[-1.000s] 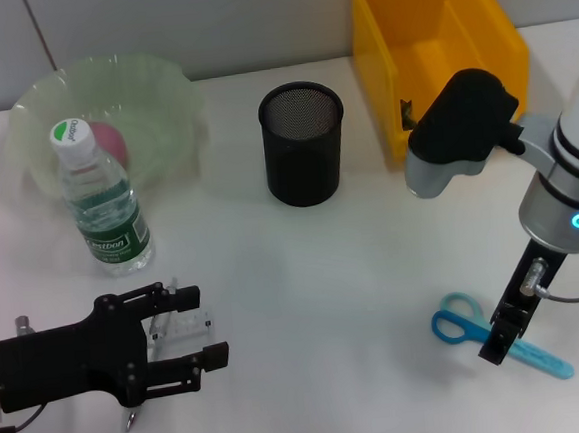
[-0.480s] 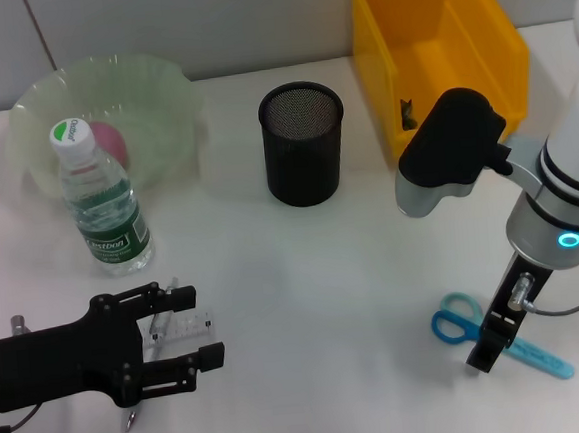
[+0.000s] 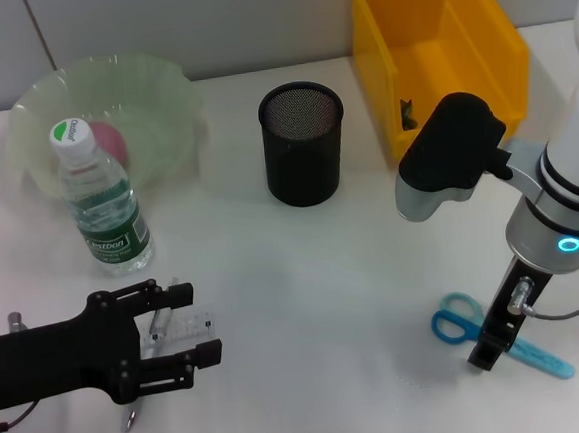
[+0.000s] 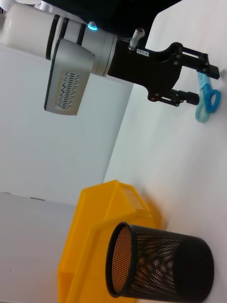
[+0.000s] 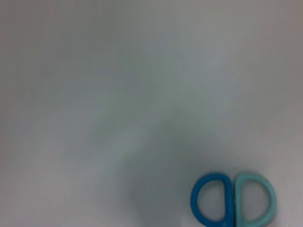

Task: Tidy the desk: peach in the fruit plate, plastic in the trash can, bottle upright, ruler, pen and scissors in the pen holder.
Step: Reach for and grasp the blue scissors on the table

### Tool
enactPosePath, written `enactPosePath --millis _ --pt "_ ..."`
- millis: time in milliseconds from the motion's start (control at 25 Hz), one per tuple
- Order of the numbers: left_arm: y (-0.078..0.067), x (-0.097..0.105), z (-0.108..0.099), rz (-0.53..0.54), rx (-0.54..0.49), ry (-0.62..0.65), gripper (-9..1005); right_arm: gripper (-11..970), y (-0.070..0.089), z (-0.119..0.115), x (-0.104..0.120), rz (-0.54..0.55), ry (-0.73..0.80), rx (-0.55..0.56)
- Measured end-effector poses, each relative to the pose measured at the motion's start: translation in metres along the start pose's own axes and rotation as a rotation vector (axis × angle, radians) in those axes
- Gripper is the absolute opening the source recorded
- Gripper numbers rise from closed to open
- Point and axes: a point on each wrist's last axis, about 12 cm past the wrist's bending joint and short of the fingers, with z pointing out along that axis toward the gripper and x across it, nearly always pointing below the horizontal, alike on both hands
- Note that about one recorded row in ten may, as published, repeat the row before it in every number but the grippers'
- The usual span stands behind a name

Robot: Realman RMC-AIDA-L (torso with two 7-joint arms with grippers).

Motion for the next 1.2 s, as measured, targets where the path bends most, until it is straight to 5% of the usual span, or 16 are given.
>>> enactPosePath --millis 80,240,1040,1200 --pt "0.0001 -0.0002 -0.0001 0.001 -0.001 0.000 795 689 0.0000 0.0005 0.0004 0.001 0.004 -0.001" --pt "0.0002 -0.0002 -0.0002 0.001 -0.001 0.000 794 488 0.0001 0.0020 0.0021 0.008 0.011 -0.005" --pt "-0.0007 0.0015 -0.0027 -0.004 -0.004 0.001 791 484 -0.0006 0.0037 0.0050 0.036 0.010 -0.001" --pt "-0.0007 0.0014 -0.0028 -0.004 -0.005 0.001 790 340 -0.0006 0.0040 0.0054 0.037 0.012 -0.001"
